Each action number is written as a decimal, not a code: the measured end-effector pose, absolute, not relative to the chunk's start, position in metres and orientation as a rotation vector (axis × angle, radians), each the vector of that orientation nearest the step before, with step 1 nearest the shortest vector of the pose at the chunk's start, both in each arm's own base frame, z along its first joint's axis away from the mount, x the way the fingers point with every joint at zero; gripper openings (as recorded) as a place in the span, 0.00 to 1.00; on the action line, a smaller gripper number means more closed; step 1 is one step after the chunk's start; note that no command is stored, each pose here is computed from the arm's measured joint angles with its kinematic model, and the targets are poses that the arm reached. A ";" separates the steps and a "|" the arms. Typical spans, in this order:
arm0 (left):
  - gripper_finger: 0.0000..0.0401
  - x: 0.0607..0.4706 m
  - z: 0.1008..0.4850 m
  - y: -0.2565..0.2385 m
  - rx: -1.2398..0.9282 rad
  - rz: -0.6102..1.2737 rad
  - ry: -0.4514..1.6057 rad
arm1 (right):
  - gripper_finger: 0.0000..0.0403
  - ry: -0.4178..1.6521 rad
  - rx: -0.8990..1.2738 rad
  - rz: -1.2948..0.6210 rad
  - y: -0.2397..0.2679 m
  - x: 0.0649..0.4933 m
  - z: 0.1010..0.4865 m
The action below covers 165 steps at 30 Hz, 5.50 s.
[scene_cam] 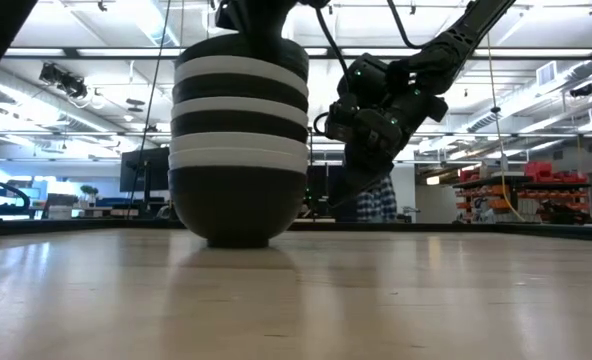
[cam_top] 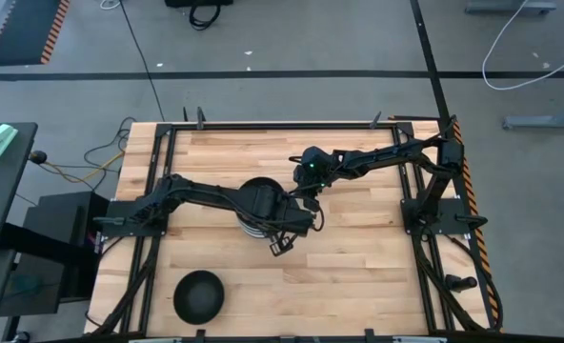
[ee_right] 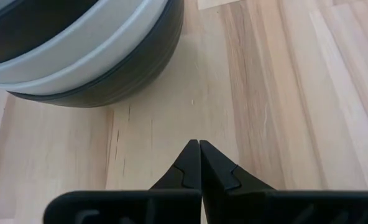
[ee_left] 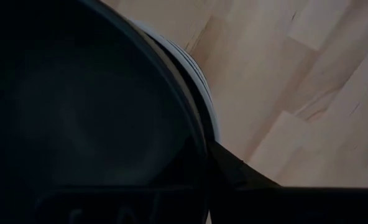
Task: Nest bowls inside each other
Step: Stack the black bowl on top of the white bowls
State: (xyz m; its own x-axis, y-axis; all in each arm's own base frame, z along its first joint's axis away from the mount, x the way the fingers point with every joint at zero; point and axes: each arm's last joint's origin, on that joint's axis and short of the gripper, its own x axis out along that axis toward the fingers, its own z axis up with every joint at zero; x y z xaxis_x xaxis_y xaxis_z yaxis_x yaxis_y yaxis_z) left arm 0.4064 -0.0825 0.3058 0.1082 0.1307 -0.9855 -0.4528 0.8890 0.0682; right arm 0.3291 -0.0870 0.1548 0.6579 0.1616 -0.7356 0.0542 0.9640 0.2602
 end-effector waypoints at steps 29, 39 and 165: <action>0.19 0.390 0.334 -0.079 -0.407 0.409 1.356 | 0.08 0.870 0.292 0.056 -0.086 0.328 0.154; 0.22 0.391 0.334 -0.078 -0.390 0.411 1.352 | 0.09 0.870 0.293 0.056 -0.086 0.328 0.154; 0.22 0.389 0.323 -0.099 -0.218 0.488 1.312 | 0.10 0.863 0.277 0.071 -0.082 0.330 0.154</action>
State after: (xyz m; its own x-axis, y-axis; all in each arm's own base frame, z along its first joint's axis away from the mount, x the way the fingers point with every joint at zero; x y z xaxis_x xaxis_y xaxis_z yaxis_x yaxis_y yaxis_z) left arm 0.3892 -0.0993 0.3231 0.1738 0.2200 -0.9599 -0.4608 0.8796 0.1182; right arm 0.3298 -0.0815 0.1544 0.6505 0.1734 -0.7394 0.0496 0.9618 0.2692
